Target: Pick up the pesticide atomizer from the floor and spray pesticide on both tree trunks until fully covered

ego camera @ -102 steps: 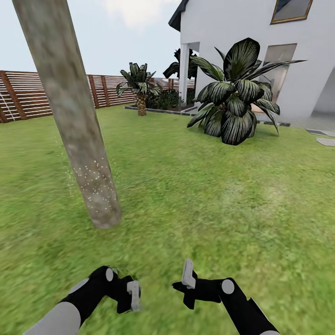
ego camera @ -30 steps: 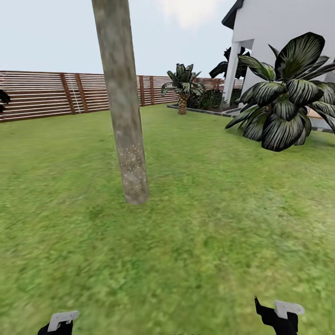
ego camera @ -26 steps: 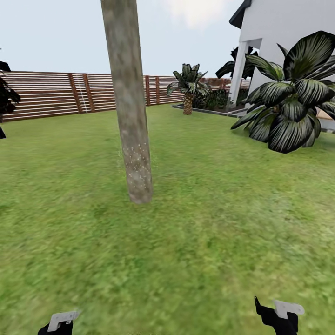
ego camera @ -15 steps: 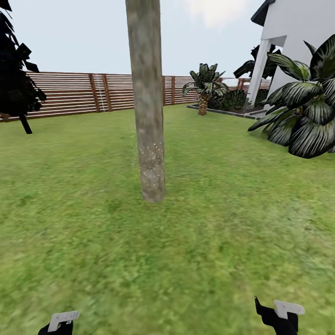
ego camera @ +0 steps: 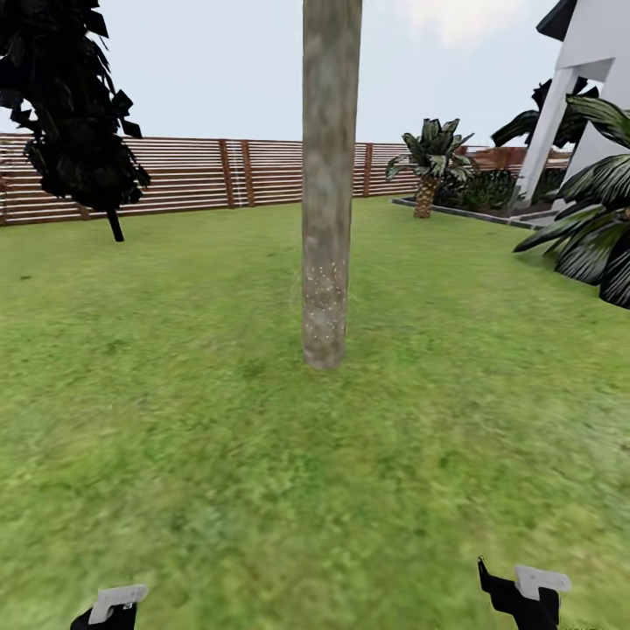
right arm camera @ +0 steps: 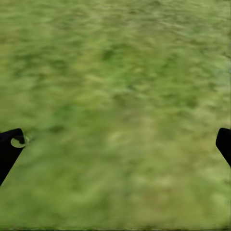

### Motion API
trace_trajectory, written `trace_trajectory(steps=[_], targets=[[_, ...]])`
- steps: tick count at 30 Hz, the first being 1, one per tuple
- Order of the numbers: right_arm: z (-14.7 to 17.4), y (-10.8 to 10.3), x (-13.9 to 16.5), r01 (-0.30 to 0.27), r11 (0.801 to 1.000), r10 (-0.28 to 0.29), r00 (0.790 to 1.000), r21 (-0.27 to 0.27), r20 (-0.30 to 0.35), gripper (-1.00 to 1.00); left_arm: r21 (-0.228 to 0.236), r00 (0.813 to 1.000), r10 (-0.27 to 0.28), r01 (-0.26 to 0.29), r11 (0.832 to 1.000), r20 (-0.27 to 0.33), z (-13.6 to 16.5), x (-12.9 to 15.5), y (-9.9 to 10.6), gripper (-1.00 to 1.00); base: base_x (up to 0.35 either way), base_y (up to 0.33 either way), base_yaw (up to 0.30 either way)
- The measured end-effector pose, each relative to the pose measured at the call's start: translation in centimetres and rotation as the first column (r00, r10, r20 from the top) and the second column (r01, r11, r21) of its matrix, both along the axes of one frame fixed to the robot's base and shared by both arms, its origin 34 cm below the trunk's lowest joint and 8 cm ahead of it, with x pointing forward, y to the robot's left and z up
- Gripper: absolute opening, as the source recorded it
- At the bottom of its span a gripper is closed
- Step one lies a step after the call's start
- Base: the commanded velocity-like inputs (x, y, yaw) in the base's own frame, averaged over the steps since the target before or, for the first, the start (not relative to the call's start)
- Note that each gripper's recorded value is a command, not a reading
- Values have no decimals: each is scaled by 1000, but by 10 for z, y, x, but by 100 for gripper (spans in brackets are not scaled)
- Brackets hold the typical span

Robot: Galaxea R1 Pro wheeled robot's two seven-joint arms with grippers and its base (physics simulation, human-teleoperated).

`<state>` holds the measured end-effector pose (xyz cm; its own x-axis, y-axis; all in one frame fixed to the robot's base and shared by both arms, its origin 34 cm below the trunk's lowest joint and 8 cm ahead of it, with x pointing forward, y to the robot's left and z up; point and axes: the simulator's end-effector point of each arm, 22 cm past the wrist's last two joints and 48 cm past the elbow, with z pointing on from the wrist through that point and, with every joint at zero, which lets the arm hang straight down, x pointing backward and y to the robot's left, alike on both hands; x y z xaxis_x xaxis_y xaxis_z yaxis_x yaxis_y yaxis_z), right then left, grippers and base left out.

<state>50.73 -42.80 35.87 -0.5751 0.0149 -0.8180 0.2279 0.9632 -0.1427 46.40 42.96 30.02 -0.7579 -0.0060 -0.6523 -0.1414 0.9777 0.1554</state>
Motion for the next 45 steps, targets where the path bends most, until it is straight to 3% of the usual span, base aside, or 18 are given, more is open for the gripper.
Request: trace_trajectory(steps=[18,23,31,45], targets=[[3,0,2,-1,1000,1,1000,0,8,100,-2,1000,1,-1,1000,5,2,2,-1,-100,-244,-151,279],[4,0,3,-1,1000,1,1000,0,11,100,-14,999,36,-36,999,17,4,2,3,-100,-234,-197,279],[6,0,4,-1,1000,1,1000,0,15,100,-16,999,39,-39,999,19,4,0,3,-100,-230,-190,279],[10,0,6,-1,1000,1,1000,0,24,100,-19,999,35,-35,999,28,7,3,0,-100,-27,-89,276]])
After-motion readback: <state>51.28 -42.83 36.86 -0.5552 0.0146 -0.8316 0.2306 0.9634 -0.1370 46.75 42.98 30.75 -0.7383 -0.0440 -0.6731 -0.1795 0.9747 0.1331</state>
